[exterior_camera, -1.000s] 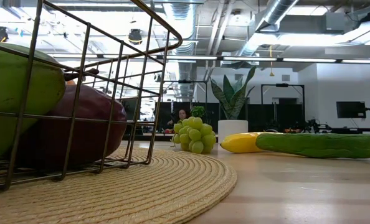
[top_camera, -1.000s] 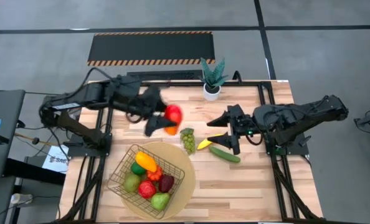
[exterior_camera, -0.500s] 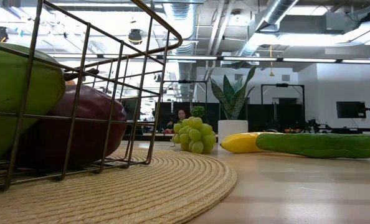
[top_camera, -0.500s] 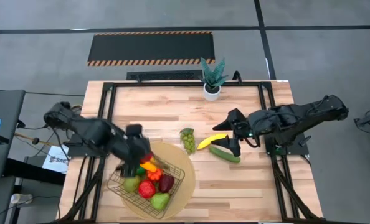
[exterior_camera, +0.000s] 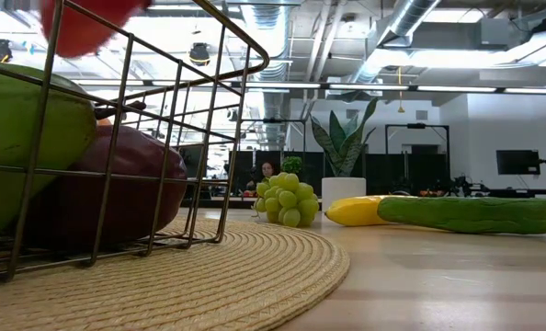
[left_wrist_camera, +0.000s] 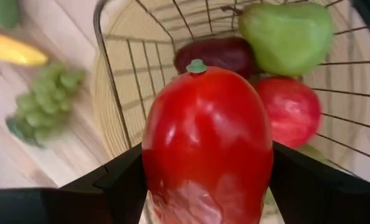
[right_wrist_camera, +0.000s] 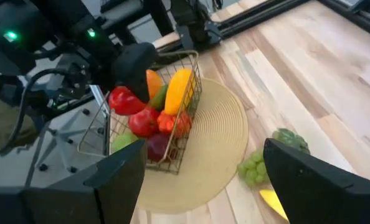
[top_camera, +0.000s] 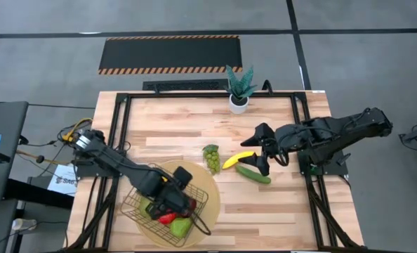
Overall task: Build produce basket
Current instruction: Put the red mango into the mesh basket, then put the banana into the mesh basket
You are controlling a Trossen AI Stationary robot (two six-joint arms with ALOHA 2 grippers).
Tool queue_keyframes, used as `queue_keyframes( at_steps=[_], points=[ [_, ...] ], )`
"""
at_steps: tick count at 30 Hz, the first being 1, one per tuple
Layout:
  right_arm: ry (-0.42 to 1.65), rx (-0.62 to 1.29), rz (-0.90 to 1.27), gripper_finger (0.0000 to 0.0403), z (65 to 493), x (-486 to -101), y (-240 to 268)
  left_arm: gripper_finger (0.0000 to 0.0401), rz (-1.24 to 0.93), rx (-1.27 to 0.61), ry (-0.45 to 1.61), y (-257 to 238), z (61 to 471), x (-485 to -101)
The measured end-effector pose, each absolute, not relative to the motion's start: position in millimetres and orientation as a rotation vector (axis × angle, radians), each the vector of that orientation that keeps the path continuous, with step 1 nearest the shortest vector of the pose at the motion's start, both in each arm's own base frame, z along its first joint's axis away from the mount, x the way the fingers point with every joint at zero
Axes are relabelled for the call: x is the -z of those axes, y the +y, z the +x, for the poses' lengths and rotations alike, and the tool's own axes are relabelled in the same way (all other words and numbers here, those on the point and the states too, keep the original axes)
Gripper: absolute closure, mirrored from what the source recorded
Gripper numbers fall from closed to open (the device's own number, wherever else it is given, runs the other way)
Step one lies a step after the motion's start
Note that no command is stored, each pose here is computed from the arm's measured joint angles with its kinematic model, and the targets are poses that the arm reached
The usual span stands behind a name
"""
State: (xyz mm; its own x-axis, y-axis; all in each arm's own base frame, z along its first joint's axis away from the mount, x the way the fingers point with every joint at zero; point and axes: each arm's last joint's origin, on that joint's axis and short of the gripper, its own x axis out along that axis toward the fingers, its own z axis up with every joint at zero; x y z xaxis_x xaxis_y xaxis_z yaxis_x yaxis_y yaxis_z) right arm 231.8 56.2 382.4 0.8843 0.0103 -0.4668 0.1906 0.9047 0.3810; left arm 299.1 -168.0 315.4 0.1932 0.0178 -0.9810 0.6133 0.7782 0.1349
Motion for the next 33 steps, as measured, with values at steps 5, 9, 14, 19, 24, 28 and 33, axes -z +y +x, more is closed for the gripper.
queue_keyframes(
  at_steps=[5, 9, 14, 19, 24, 28, 33],
  points=[
    [0.509, 0.092, 0.428, 0.0064, 231, -380, 56, 0.0133, 0.643, 0.494, 1.274, -170, 317, -302],
    [0.548, 0.104, 0.416, 0.0066, 229, -377, 56, 0.0132, 0.668, 0.511, 1.249, -172, 331, -290],
    [0.603, 0.121, 0.403, 0.0064, 226, -372, 55, 0.012, 0.676, 0.496, 1.273, -169, 336, -283],
    [0.609, 0.122, 0.4, 0.0061, 225, -371, 55, 0.0094, 0.646, 0.463, 1.303, -165, 335, -283],
    [0.609, 0.124, 0.4, 0.0062, 225, -371, 55, 0.0057, 0.596, 0.501, 1.312, -167, 334, -283],
    [0.607, 0.179, 0.426, 0.0061, 225, -370, 52, 0.0036, 0.518, 0.434, 1.337, -166, 334, -284],
    [0.689, 0.35, 0.474, 0.0052, 236, -353, 40, 0.003, 0.321, 0.345, 1.402, -150, 328, -294]
  ],
)
